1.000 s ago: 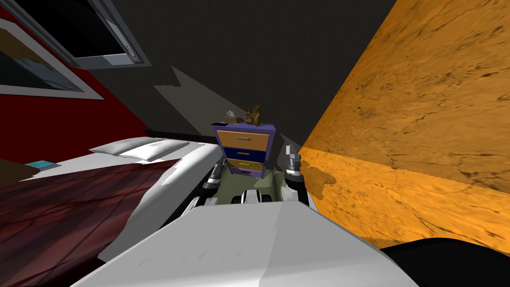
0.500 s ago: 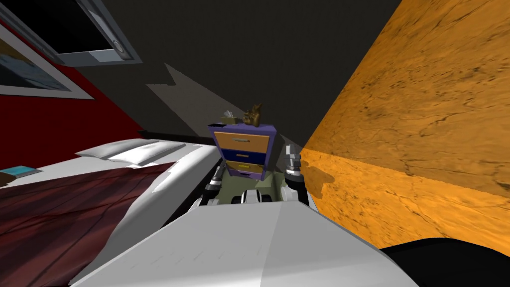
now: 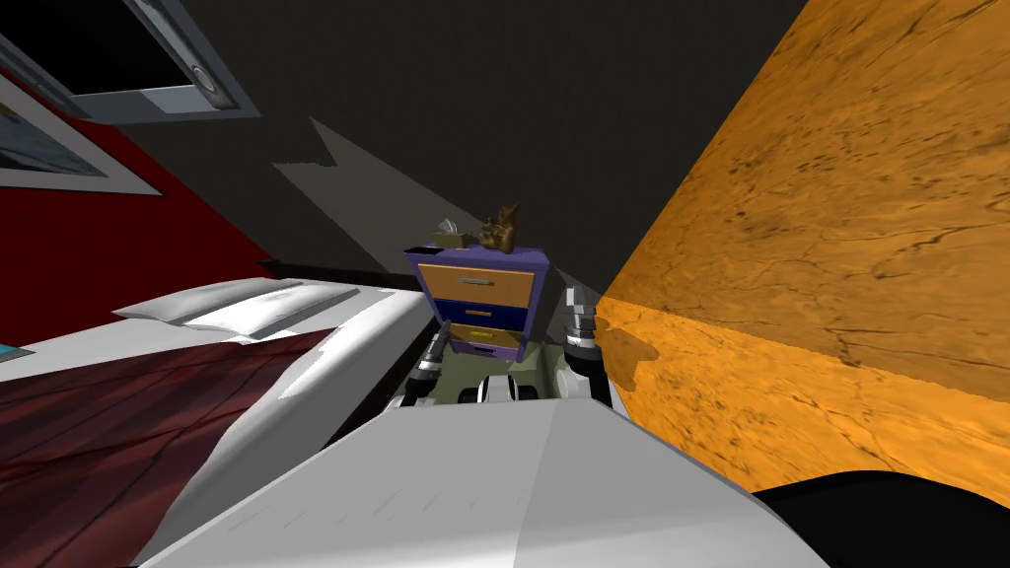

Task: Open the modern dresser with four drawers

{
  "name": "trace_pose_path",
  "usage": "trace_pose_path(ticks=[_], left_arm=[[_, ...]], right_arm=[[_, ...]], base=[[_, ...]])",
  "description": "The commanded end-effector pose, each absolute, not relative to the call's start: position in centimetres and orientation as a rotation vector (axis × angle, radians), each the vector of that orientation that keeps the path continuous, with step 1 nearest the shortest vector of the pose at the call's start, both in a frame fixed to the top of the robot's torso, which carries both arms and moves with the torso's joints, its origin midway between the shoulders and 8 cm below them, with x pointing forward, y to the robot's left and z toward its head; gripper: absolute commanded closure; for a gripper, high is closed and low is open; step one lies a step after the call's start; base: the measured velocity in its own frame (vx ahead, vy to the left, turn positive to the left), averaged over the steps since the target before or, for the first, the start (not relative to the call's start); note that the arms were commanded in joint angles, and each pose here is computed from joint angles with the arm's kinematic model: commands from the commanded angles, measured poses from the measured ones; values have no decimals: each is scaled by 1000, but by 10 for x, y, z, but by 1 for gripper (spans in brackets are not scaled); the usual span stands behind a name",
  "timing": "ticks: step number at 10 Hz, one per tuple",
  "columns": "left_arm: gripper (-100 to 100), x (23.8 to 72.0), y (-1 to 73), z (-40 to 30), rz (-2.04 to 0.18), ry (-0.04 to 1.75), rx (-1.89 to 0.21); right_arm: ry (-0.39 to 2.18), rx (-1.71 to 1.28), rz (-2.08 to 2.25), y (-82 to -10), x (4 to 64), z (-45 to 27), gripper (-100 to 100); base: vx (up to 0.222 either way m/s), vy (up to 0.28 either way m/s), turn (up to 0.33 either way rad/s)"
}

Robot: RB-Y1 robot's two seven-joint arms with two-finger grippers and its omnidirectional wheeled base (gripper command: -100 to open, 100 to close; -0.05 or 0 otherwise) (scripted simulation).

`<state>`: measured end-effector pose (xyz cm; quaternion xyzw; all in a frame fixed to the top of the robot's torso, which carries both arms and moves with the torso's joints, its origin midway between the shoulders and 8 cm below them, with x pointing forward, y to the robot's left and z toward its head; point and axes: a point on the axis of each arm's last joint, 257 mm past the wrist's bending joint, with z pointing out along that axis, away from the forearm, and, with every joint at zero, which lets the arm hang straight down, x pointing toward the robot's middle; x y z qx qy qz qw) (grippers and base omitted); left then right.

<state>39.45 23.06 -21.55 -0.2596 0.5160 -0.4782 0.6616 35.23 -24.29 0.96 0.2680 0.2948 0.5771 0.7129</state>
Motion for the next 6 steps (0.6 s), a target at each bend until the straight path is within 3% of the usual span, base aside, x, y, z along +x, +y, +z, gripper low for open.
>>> trace_pose_path(ticks=[1, 6], left_arm=[[-100, 394, 229, -235, -1076, 1192, -601], [-100, 390, 224, -280, -1068, 1250, -630]], right_arm=[[654, 594, 1279, -243, 352, 10, 0], [654, 594, 1279, -243, 352, 10, 0]], base=[[76, 3, -7], [97, 6, -22]])
